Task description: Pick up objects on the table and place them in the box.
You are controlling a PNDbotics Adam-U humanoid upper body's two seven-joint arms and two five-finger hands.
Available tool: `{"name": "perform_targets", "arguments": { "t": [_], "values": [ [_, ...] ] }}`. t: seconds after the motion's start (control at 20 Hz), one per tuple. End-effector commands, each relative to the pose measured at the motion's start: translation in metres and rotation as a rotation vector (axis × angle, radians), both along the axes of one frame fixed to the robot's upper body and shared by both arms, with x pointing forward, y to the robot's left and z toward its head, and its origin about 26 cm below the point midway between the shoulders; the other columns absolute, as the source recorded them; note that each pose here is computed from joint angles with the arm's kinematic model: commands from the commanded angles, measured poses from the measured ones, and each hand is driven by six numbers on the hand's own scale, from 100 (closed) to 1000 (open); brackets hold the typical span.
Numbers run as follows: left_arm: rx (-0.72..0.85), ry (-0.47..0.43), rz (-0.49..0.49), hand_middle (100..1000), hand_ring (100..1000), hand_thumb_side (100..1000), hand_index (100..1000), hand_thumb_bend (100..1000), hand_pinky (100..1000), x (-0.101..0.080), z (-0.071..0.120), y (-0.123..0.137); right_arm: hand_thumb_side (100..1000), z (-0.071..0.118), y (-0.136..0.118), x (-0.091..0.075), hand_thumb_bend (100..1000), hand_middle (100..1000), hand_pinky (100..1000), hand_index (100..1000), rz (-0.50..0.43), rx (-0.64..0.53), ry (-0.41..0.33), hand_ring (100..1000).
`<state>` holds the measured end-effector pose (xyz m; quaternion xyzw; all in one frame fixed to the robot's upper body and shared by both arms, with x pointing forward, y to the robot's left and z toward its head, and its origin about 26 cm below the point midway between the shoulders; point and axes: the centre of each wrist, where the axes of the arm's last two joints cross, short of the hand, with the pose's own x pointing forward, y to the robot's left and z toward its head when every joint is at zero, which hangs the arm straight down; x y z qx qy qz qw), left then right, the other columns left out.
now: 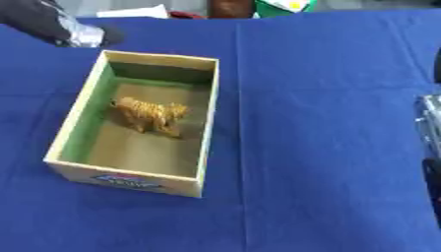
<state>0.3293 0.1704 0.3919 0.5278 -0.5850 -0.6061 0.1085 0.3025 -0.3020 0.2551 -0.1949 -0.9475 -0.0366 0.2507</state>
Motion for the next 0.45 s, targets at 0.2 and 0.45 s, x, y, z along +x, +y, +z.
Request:
{"name": "perform_targets", "arguments": {
  "t": [0.2,0.45],
  "values": [
    [-0.186,-0.230,0.043,535,581,829,705,100,458,-0.038,0.023,0.032,1000,0.009,-0.006,-0.004,100,751,801,842,-0.035,-0.011,-0.038,695],
    [-0.381,-0.248,0.049,523,559,707,709,100,436,-0.045,0.011,0.061,1000,0.010,-0.007,-0.004,100,751,801,842,-0.041,-0.005,-0.048,695]
  ]
}}
